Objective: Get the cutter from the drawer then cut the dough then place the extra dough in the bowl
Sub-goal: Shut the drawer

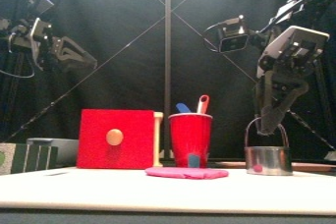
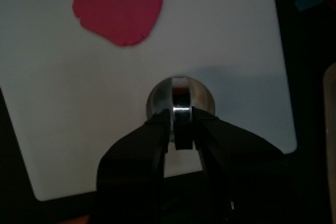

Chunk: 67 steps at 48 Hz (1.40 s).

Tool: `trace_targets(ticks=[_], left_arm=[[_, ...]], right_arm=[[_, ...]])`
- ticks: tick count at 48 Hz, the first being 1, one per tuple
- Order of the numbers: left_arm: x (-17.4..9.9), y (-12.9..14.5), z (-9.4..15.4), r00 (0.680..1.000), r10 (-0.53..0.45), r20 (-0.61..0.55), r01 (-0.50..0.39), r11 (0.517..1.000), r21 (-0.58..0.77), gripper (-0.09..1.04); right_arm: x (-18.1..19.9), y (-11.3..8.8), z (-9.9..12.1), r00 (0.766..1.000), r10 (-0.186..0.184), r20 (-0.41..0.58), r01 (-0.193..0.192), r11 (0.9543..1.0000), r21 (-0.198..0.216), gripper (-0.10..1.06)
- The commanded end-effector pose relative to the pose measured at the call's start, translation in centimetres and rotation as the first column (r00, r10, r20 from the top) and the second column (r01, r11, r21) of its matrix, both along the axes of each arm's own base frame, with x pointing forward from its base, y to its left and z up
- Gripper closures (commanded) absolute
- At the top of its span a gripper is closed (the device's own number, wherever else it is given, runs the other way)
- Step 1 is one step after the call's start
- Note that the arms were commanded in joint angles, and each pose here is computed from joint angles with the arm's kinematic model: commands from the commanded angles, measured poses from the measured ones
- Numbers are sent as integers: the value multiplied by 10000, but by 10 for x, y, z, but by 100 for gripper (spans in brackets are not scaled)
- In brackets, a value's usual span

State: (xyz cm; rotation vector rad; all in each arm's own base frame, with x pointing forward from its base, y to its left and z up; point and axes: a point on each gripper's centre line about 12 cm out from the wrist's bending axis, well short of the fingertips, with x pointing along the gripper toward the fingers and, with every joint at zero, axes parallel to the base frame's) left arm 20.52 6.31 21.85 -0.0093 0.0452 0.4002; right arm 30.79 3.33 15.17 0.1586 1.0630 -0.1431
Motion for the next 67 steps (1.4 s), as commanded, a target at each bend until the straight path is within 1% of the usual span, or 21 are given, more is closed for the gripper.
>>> trace_targets(ticks=[1, 4, 8, 10, 12, 16, 19, 24, 25, 30, 32, 40, 44, 47, 50, 54, 56, 57, 61, 67], left_arm=[[4, 5, 11, 9992, 215, 324, -216, 9998, 37, 24], [5, 9, 15, 9983, 391, 421, -392, 9992, 10, 23], [7, 19, 21, 9952, 820, 539, -813, 9966, -149, 23], [8, 24, 24, 9927, 1061, 572, -1046, 9941, -282, 23], [9, 31, 26, 9888, 1378, 575, -1347, 9894, -547, 24], [12, 45, 27, 9808, 1940, 181, -1898, 9724, -1356, 25], [15, 53, 25, 9778, 2067, -332, -2092, 9613, -1791, 26], [26, 63, 27, 9751, 1704, -1421, -1993, 9539, -2242, 31], [28, 65, 28, 9742, 1619, -1574, -1955, 9537, -2286, 32], [40, 72, 33, 9636, 1138, -2417, -1679, 9617, -2166, 42], [43, 75, 35, 9589, 1052, -2634, -1607, 9667, -1991, 46], [55, 91, 39, 9332, 900, -3479, -1421, 9817, -1272, 62], [61, 97, 39, 9183, 811, -3875, -1366, 9836, -1177, 67], [66, 101, 38, 9021, 666, -4264, -1293, 9844, -1197, 69], [74, 108, 37, 8791, 496, -4740, -1222, 9848, -1237, 69], [84, 118, 36, 8340, 241, -5512, -978, 9897, -1047, 69], [90, 122, 36, 8103, 122, -5858, -845, 9918, -962, 69], [94, 126, 35, 7930, 61, -6092, -768, 9930, -901, 69], [106, 137, 31, 7522, -97, -6588, -552, 9954, -777, 69], [122, 150, 16, 6857, -397, -7268, -154, 9975, -691, 69]], right_arm=[[9, 2, 22, 9971, 19, 757, -28, 9999, 118, 18], [15, 3, 31, 9943, 123, 1057, -129, 9999, 52, 18], [25, 0, 45, 9877, 333, 1529, -293, 9992, -288, 18], [31, 0, 54, 9815, 596, 1821, -496, 9970, -587, 18], [36, -1, 60, 9753, 755, 2076, -603, 9951, -787, 19], [47, -2, 70, 9609, 974, 2590, -742, 9924, -978, 20], [56, -4, 76, 9471, 1084, 3021, -804, 9914, -1037, 24], [66, -6, 76, 9290, 1203, 3500, -910, 9909, -991, 33], [68, -7, 75, 9254, 1231, 3585, -937, 9907, -985, 36], [76, -8, 72, 9141, 1337, 3829, -1032, 9897, -992, 46], [78, -7, 70, 9092, 1436, 3908, -1129, 9885, -1007, 52], [91, -5, 62, 9011, 1659, 4007, -1336, 9852, -1075, 70], [98, -3, 57, 8983, 1750, 4030, -1441, 9839, -1058, 77], [105, -1, 53, 8972, 1795, 4035, -1503, 9832, -1031, 81], [111, 1, 48, 8974, 1837, 4013, -1562, 9826, -1005, 83], [118, 3, 42, 8975, 1879, 3991, -1620, 9819, -979, 85], [122, 3, 38, 8990, 1862, 3964, -1618, 9823, -944, 85], [125, 4, 36, 8998, 1854, 3950, -1618, 9825, -927, 85], [133, 5, 30, 9057, 1741, 3865, -1548, 9846, -809, 85], [143, 6, 20, 9110, 1736, 3740, -1557, 9847, -776, 85]])
